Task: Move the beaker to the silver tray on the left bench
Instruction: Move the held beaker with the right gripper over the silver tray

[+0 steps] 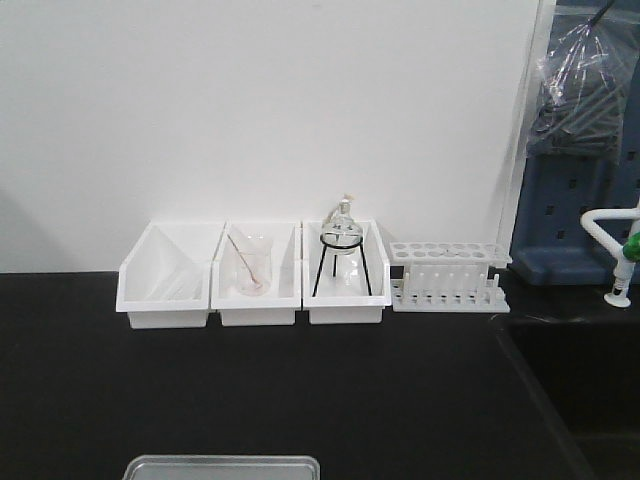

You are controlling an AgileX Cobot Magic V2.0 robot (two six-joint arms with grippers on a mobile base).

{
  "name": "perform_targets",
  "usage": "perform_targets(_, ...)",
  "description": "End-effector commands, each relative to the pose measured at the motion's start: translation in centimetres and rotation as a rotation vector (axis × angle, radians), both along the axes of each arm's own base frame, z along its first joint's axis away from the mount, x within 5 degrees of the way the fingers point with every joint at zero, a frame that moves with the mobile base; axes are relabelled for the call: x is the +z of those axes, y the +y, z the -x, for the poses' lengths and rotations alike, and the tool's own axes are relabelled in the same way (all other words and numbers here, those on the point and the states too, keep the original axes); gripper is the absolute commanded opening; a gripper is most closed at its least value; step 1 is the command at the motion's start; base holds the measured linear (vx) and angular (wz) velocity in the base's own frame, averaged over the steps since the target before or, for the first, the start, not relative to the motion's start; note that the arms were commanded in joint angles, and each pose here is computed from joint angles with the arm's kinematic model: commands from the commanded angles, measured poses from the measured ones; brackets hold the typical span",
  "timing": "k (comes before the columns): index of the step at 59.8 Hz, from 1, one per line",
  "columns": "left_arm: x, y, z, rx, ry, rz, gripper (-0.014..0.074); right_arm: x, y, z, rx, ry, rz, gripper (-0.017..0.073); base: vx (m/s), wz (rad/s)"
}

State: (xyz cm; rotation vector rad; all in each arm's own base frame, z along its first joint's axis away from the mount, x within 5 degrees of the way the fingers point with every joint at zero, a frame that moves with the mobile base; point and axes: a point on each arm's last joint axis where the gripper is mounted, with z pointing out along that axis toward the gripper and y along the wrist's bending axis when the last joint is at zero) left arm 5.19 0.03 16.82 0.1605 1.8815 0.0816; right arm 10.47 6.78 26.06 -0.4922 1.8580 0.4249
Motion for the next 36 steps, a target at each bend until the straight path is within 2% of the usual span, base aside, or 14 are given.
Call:
perform_targets(1,0.08,-0.12,-0.2,-0.012,-0.069,0.007,0.0001,1.83,0.17,-0.28,0.004,-0.107,-0.053,-0.0013,0.26,-0.16)
perform_targets(17,0.08,-0.12,-0.2,-0.012,-0.069,0.007,0.0001,1.83,0.17,-0.28,0.004,-0.107,-0.053,-0.0013,0.19,-0.12)
perform_targets(36,0.08,-0.12,-0.2,-0.012,-0.069,0.007,0.0001,1.83,0.17,-0.28,0.004,-0.107,-0.053,-0.0013,0.04,-0.01)
